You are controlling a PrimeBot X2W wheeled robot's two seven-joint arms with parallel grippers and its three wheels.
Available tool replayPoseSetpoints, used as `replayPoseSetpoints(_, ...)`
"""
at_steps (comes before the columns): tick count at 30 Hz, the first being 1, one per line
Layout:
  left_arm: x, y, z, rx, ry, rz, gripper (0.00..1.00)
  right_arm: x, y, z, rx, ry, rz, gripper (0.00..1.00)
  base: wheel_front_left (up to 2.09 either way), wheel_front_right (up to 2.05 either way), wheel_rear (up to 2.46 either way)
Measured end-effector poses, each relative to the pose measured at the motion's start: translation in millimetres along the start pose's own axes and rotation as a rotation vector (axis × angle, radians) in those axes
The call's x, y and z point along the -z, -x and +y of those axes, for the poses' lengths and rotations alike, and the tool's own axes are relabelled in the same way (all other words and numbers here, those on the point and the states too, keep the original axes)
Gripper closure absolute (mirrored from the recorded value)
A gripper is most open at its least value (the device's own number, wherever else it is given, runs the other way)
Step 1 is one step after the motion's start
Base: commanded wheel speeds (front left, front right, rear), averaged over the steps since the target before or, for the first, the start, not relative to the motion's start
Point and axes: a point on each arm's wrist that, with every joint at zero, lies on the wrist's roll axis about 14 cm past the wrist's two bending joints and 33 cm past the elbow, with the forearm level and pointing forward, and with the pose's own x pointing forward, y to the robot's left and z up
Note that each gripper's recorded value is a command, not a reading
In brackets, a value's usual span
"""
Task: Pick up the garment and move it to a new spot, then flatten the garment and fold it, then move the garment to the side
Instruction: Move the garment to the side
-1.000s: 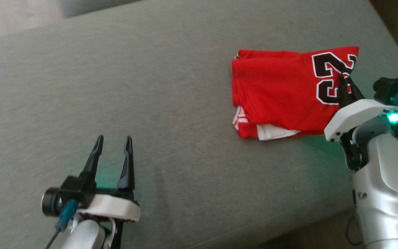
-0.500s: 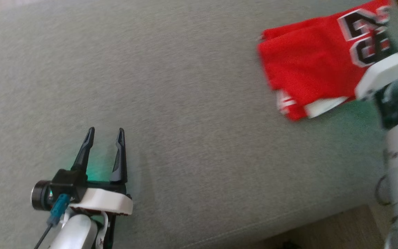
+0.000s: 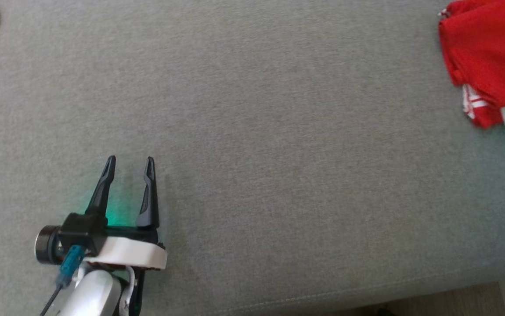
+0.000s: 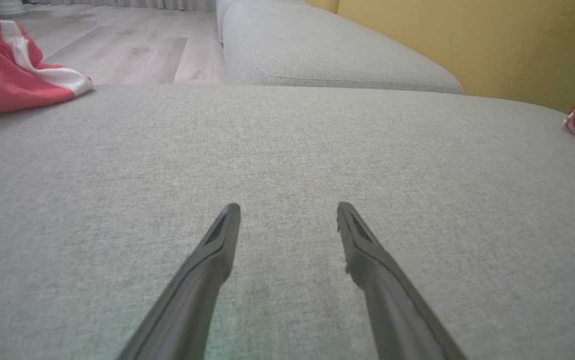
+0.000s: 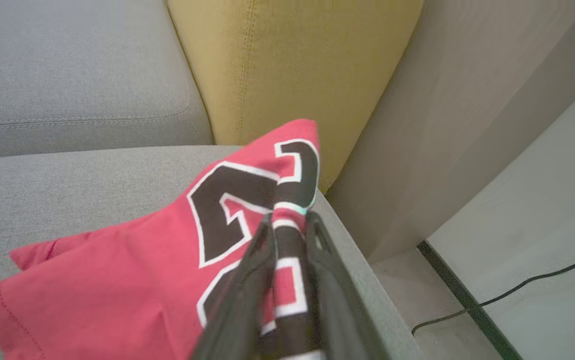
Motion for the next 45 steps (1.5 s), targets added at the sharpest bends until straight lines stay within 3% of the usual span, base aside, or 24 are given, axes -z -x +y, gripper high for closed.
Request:
replayPoseSetpoints(1, 1, 1, 1, -0.004, 0.0, 0.002, 0.0, -1, -1, 1, 0.001, 0.012, -0.013, 0.0, 0.0, 0.0, 0.0)
replayPoseSetpoints(6, 0, 3, 4, -0.013, -0.001, 0.001, 0.0, -1, -1, 3, 0.007, 0.023, -0.03, 0.0, 0.0, 0.0, 0.0)
replayPoseSetpoints(14, -14, 10, 3, -0.02, -0.006, -0.04, 0.0, -17, 14, 50, -0.104, -0.008, -0.103, 0.0, 0.0, 0.0, 0.0)
replayPoseSetpoints(20, -34, 33, 1, -0.046, 0.011, -0.1, 0.0, -39, 52, 87, -0.222, -0.037, -0.208, 0.0, 0.0, 0.0, 0.0)
replayPoseSetpoints(26, -27, 74, 7, -0.095, 0.038, -0.101, 0.0, -15, 106, 129, -0.353, -0.073, -0.211, 0.0, 0.0, 0.0, 0.0)
replayPoseSetpoints(33, -21, 123, 12, -0.154, 0.076, -0.139, 0.0, 15, 172, 153, -0.452, -0.133, -0.238, 0.0, 0.0, 0.0, 0.0)
replayPoseSetpoints(38, -22, 139, 17, -0.184, 0.104, -0.166, 0.0, 22, 202, 160, -0.493, -0.127, -0.277, 0.0, 0.0, 0.0, 0.0)
replayPoseSetpoints(45, -15, 155, 24, -0.218, 0.112, -0.176, 0.0, 40, 245, 183, -0.604, -0.204, -0.261, 0.0, 0.0, 0.0, 0.0)
